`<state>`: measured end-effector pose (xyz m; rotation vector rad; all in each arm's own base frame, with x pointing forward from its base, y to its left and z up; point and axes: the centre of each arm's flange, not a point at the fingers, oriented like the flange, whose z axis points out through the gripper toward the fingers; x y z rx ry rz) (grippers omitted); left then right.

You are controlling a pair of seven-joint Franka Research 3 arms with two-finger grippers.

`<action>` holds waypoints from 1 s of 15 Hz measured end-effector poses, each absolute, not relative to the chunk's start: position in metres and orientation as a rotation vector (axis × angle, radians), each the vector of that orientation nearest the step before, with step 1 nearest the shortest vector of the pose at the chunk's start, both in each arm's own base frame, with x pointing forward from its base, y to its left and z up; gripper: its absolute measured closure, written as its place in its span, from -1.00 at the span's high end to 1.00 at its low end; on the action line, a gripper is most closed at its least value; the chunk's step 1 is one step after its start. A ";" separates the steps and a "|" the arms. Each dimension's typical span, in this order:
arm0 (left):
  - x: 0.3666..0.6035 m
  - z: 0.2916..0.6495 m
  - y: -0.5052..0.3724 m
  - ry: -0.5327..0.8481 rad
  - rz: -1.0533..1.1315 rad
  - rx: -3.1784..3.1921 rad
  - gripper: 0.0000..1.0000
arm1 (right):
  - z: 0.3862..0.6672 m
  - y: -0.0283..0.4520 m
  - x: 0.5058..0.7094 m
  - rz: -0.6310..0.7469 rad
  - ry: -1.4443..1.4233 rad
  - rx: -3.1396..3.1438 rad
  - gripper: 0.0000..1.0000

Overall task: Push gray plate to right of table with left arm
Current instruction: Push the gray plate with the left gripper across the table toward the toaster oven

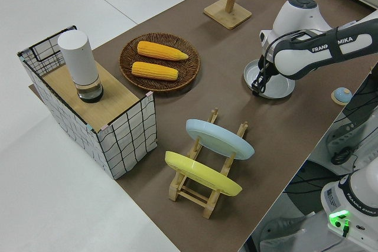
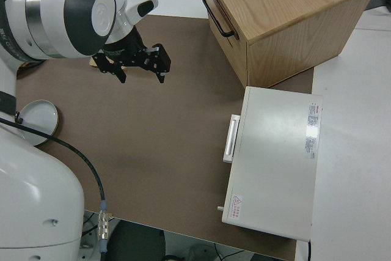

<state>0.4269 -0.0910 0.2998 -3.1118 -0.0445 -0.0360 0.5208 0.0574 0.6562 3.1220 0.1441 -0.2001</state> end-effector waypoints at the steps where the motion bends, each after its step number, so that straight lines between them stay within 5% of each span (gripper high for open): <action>1: 0.426 0.300 -0.098 -0.063 -0.037 -3.113 -0.88 | 0.656 0.057 0.521 -0.200 0.144 3.122 0.97; 15: 0.401 0.300 -0.251 -0.292 -0.030 -3.170 -0.88 | 0.656 0.057 0.521 -0.200 0.144 3.122 0.97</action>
